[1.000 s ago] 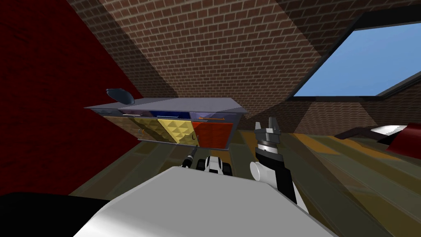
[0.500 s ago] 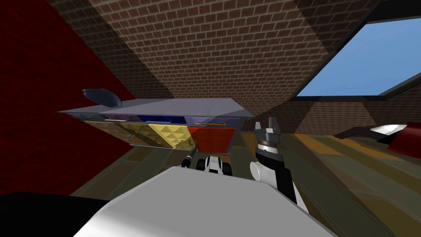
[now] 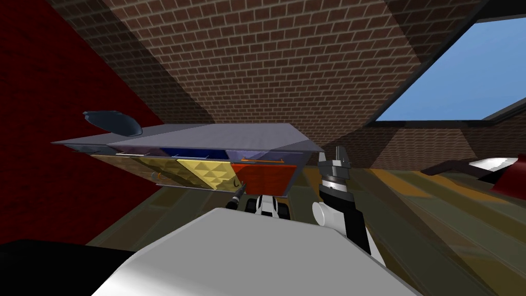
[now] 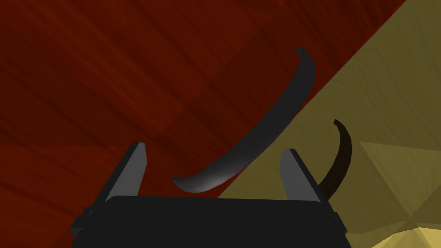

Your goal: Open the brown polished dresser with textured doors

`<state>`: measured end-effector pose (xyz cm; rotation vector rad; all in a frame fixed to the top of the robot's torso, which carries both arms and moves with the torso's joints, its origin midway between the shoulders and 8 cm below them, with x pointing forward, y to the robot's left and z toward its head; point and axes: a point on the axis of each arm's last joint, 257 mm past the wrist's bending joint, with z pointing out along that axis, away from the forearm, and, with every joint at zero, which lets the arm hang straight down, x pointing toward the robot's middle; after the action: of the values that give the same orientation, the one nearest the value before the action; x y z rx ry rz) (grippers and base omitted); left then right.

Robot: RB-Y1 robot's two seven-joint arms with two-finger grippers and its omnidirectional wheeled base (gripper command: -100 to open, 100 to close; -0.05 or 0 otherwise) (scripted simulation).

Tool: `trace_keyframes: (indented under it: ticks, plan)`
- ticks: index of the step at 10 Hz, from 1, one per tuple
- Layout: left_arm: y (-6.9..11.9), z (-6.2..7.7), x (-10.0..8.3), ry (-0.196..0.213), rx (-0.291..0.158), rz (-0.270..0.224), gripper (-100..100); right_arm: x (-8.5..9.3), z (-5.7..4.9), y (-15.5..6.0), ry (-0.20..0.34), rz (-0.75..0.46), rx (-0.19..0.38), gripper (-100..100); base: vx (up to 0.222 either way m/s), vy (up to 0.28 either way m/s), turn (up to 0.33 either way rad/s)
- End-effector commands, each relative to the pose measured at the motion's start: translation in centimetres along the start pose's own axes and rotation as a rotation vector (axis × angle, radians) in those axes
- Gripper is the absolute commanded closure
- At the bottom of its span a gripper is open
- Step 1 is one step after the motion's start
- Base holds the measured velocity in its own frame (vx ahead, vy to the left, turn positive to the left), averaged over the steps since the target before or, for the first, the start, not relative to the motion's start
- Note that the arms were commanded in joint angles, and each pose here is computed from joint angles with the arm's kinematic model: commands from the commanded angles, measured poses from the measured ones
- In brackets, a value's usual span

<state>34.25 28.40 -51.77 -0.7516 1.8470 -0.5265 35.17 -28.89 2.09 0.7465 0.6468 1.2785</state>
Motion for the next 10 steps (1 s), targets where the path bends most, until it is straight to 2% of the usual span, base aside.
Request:
trace_keyframes:
  ticks: [1,2,3,4,7,8,10]
  plan:
    - [-0.3,0.8,-1.1,-0.001,-0.001,0.002,100,0.0,0.0,0.0,0.000,0.000,0.000,0,-0.102,-0.006,-0.001]
    - [0.1,0.6,-1.1,-0.001,-0.005,0.010,100,0.0,0.0,0.0,0.000,0.000,0.000,0,-0.051,-0.001,-0.022]
    - [1.2,0.0,-1.6,-0.021,-0.033,0.001,100,0.0,0.0,0.0,0.000,0.000,0.000,0,-0.051,-0.122,0.177]
    - [1.7,-0.3,-2.0,-0.036,-0.044,-0.010,100,0.0,0.0,0.0,0.000,0.000,0.000,0,-0.111,-0.248,0.468]
    - [3.0,-1.2,-3.1,-0.079,-0.077,-0.039,100,0.0,0.0,0.0,0.000,0.001,0.000,0,-0.096,-0.227,0.146]
    - [4.0,-1.9,-3.8,-0.108,-0.100,-0.058,100,0.0,0.0,0.0,0.000,0.001,0.000,0,-0.099,-0.240,0.318]
    - [5.0,-2.6,-4.6,-0.137,-0.123,-0.076,100,0.0,0.0,0.0,0.000,0.001,0.000,0,-0.129,-0.210,0.223]
